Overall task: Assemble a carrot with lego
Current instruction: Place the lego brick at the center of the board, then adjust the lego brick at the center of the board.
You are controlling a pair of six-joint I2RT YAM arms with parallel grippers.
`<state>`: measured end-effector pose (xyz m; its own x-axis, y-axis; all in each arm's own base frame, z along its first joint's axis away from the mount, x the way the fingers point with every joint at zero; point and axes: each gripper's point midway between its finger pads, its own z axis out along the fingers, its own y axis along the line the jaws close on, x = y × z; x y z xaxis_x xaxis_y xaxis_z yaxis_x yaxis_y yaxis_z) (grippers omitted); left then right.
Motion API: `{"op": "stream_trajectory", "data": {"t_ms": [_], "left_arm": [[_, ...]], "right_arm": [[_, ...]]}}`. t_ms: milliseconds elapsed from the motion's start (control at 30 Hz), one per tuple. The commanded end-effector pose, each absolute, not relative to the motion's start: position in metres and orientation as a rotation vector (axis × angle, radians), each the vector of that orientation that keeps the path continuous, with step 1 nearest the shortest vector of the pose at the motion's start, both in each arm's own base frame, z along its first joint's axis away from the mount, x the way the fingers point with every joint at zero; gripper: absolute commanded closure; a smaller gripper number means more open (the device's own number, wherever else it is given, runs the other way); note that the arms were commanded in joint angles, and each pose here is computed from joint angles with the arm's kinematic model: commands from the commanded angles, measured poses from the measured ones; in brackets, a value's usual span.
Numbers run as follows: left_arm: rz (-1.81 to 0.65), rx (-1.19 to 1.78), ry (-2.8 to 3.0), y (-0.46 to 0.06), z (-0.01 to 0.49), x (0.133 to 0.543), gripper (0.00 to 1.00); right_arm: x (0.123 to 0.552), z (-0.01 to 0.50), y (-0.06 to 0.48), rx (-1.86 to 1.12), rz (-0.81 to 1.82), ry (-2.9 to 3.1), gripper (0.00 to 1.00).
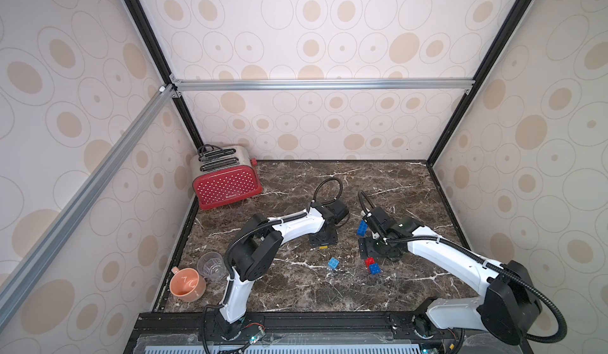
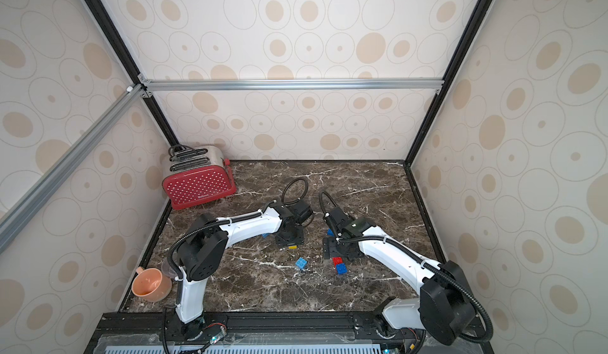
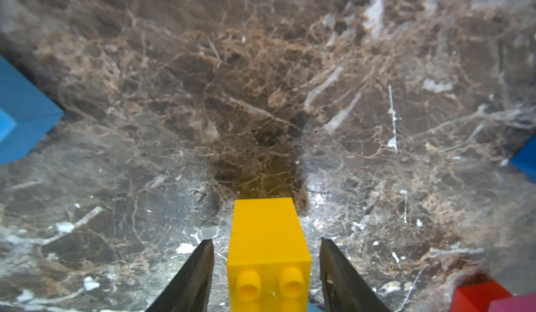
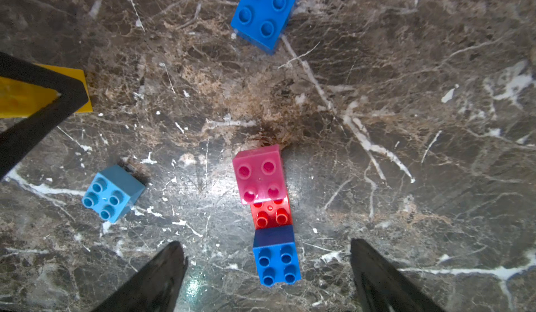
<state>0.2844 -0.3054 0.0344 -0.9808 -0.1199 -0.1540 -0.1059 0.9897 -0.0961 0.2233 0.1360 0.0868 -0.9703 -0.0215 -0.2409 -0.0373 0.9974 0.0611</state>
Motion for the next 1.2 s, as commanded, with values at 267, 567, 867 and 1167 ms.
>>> {"op": "stream_trajectory", "data": {"t_ms": [267, 567, 867, 1167], "left_arm": [[-0.11, -0.099, 2.835, -0.294, 0.092, 0.292, 0.01], [-0.087, -0.04, 2.748, -0.271, 0.12, 0.289, 0.01], [-0.071, -0.082, 2.756, -0.249, 0.113, 0.284, 0.01], [-0.064, -0.113, 2.76, -0.236, 0.111, 0.29, 0.01]], "right_arm": [[0.272, 0.08, 0.155, 0.046, 0.127, 2.897, 0.09], [0.315, 0.054, 0.158, 0.211, 0.156, 2.899, 0.15], [0.344, 0.026, 0.182, 0.294, 0.255, 2.909, 0.16], [0.37, 0.033, 0.224, 0.199, 0.356, 2.885, 0.18]]}}
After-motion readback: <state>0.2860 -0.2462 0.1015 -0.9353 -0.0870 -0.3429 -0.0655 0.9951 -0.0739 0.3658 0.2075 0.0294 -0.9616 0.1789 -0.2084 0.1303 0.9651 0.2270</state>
